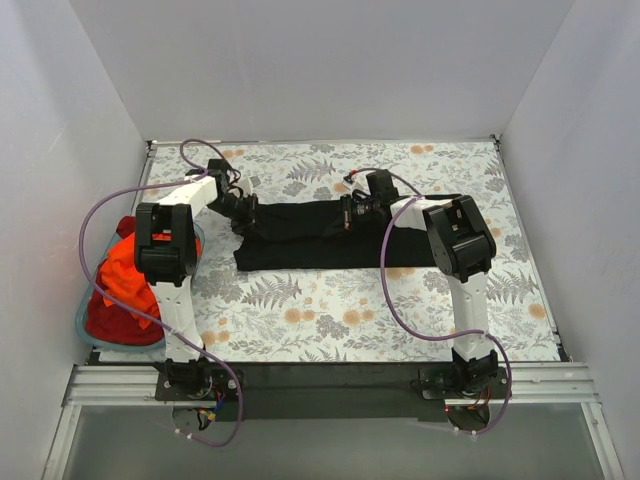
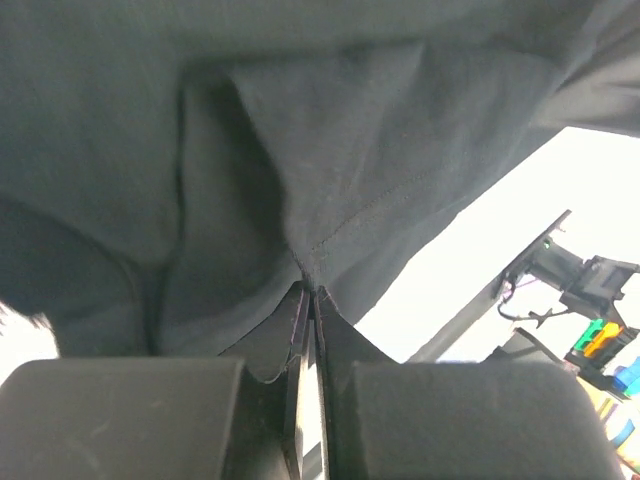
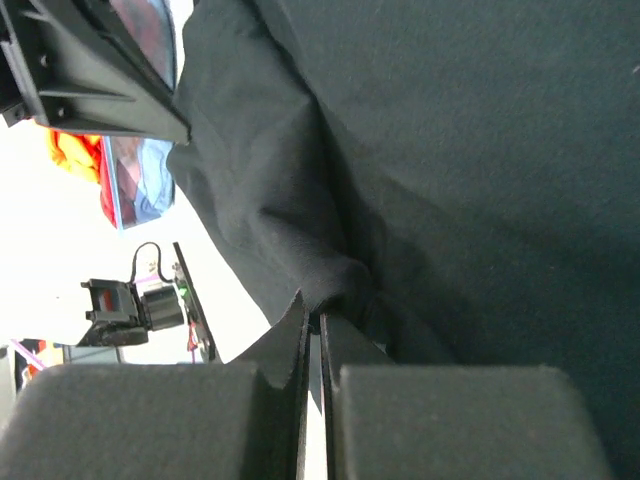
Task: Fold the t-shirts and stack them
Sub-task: Fold the tshirt
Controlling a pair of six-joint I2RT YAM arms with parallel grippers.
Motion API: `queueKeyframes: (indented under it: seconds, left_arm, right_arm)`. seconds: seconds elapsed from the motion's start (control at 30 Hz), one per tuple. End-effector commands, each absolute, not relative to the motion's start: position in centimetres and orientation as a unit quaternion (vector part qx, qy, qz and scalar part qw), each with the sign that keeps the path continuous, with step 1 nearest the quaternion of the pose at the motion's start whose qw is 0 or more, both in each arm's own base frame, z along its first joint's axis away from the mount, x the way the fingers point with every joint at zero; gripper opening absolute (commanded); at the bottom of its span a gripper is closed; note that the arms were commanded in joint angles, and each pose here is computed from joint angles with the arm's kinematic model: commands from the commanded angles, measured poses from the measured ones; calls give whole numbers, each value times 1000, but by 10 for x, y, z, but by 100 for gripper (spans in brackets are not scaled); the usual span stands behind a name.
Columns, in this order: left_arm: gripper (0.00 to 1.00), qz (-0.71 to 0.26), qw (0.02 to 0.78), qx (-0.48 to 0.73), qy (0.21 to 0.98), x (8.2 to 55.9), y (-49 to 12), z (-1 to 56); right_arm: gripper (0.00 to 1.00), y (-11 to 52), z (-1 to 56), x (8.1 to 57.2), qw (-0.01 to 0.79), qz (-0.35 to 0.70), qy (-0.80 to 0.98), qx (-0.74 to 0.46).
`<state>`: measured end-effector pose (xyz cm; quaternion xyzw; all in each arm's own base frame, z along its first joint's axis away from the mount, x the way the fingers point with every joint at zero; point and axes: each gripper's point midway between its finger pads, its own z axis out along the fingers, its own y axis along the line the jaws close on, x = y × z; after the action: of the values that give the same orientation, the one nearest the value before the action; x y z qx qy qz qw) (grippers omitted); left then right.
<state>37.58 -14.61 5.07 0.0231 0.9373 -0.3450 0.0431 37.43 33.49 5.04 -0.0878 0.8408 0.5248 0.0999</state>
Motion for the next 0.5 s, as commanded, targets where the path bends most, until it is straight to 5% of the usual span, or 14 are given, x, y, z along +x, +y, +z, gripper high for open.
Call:
queueKeyframes:
  seconds: [0.0, 0.23, 0.4, 0.47]
  left_arm:
    - [0, -352, 59, 29, 934, 364, -147, 79]
    - [4, -331, 69, 31, 941, 366, -141, 71]
    - [36, -349, 80, 59, 932, 363, -144, 89]
    - [40, -360, 111, 77, 923, 366, -146, 102]
  right_arm:
    - [1, 335, 70, 367, 110, 538, 827, -120]
    - [3, 329, 59, 360, 102, 516, 841, -130]
    - [40, 323, 77, 348, 103, 514, 837, -157]
    - [50, 321, 96, 346, 124, 516, 828, -180]
